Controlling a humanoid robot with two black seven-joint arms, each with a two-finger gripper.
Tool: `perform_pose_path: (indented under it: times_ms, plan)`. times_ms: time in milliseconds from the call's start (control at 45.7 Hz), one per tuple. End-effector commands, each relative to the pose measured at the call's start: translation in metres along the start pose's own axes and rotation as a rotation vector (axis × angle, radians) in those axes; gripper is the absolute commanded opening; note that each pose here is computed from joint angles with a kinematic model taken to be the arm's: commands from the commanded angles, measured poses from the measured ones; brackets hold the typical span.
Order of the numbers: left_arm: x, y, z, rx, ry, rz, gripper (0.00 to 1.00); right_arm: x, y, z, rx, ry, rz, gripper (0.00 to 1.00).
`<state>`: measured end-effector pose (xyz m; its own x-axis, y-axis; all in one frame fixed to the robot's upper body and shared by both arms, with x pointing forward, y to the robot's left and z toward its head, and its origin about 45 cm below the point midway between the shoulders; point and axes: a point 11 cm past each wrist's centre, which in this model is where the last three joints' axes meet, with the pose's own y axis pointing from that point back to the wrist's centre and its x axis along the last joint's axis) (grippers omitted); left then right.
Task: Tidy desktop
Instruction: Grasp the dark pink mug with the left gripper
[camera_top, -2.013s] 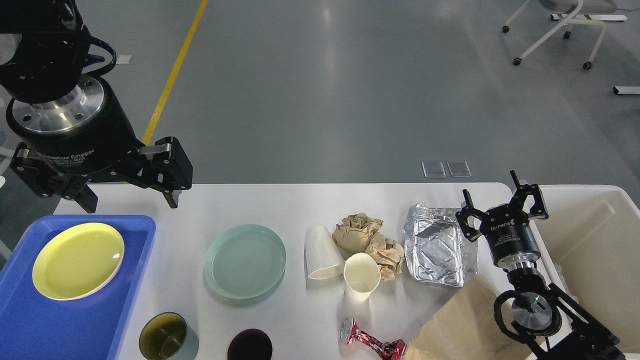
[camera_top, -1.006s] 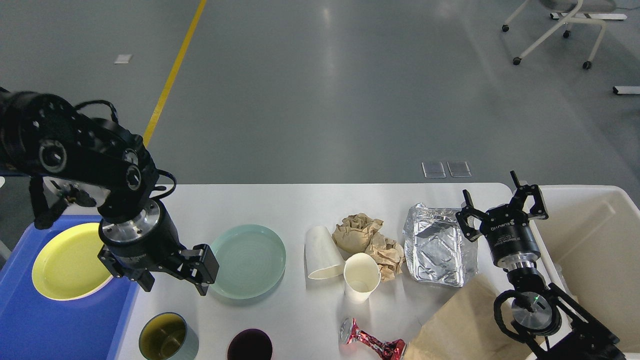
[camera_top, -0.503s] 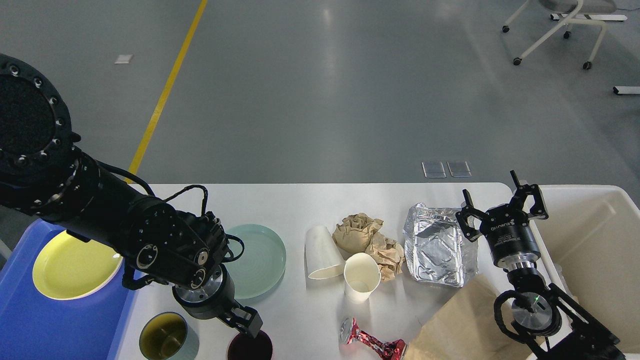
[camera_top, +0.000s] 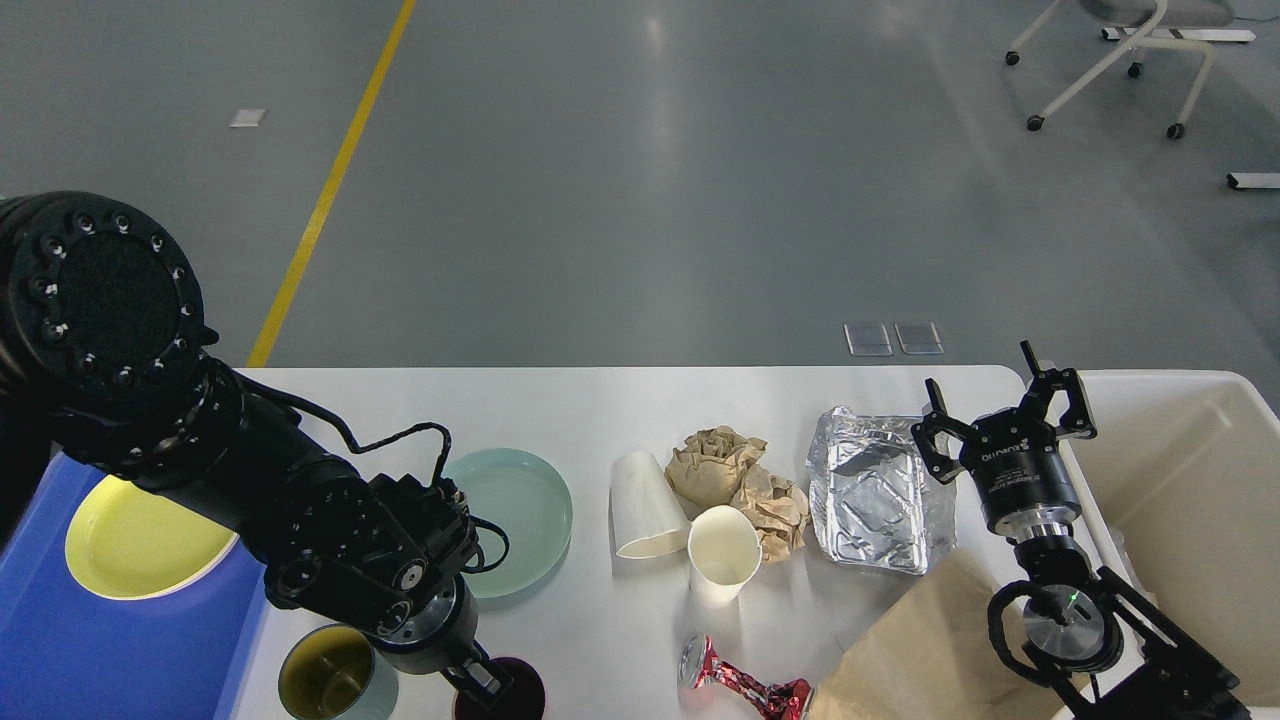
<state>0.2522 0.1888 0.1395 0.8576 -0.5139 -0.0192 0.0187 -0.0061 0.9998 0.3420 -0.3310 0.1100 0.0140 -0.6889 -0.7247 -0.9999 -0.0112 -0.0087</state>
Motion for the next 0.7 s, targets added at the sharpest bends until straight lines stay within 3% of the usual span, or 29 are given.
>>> perform_pose_path:
  times_ms: [0, 284, 525, 678]
  plan:
    - [-0.0035, -0.0074, 0.0001, -0.002, 0.007, -0.012, 0.4, -0.0001, -0.0001, 0.0, 0.0, 0.001, -0.001, 1.0]
    - [-0.0031, -0.0159, -0.0008, 0.003, 0.014, -0.018, 0.1, 0.0005, 0.0005, 0.0002, -0.001, 0.0, 0.001, 1.0]
    - [-0.0022, -0.0153, -0.0026, 0.009, 0.019, -0.016, 0.0, -0.0001, 0.0, 0.0, 0.0, 0.001, -0.001, 1.0]
    - [-0.0005, -0.0137, -0.0039, 0.011, 0.019, -0.009, 0.0, -0.0001, 0.0, 0.0, 0.0, 0.001, -0.001, 1.0]
